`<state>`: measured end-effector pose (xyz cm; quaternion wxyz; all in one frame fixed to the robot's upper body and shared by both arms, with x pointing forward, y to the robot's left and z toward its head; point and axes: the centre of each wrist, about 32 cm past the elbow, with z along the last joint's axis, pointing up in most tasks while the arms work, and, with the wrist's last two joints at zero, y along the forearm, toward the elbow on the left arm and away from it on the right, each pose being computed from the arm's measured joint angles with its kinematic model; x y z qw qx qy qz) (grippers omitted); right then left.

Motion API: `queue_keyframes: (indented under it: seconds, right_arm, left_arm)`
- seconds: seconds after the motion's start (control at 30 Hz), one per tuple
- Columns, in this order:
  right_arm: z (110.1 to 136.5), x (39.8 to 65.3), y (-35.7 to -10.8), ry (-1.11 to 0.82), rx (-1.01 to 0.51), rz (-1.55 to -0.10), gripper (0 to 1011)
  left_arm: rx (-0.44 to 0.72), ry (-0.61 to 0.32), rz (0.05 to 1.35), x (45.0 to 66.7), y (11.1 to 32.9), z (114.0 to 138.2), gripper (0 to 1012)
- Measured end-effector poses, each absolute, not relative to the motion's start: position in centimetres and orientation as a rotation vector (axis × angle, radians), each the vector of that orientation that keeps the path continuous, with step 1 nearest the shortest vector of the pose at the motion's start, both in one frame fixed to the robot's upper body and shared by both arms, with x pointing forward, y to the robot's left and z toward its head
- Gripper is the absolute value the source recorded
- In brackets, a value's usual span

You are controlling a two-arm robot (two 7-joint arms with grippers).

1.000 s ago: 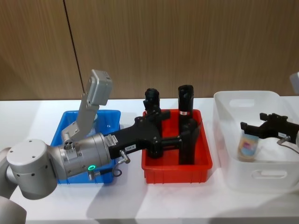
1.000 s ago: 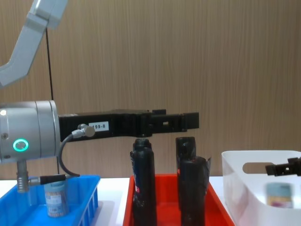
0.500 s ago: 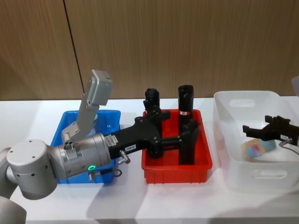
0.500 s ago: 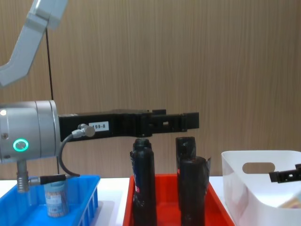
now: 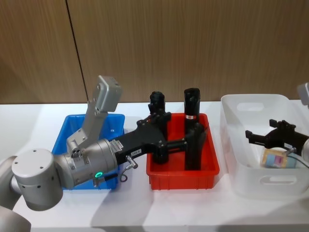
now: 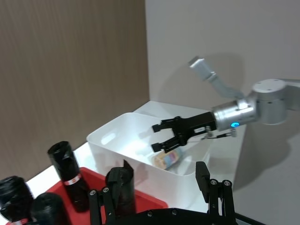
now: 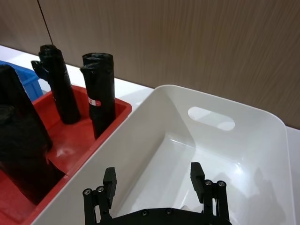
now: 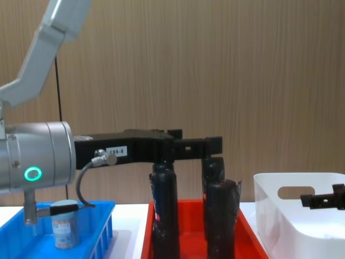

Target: Pick the cotton swabs from the blue box and place them into the white box.

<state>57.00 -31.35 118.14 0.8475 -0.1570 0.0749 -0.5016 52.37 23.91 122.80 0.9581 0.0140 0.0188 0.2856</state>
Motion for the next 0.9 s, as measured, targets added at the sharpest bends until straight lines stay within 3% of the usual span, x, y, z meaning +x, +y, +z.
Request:
queue_keyframes:
  seconds: [0.9]
  right_arm:
    - [117.8, 49.5, -26.1, -0.009, -0.133, -1.150, 1002]
  left_arm:
    - [0.077, -0.122, 0.886, 50.7, 21.6, 121.4, 1003]
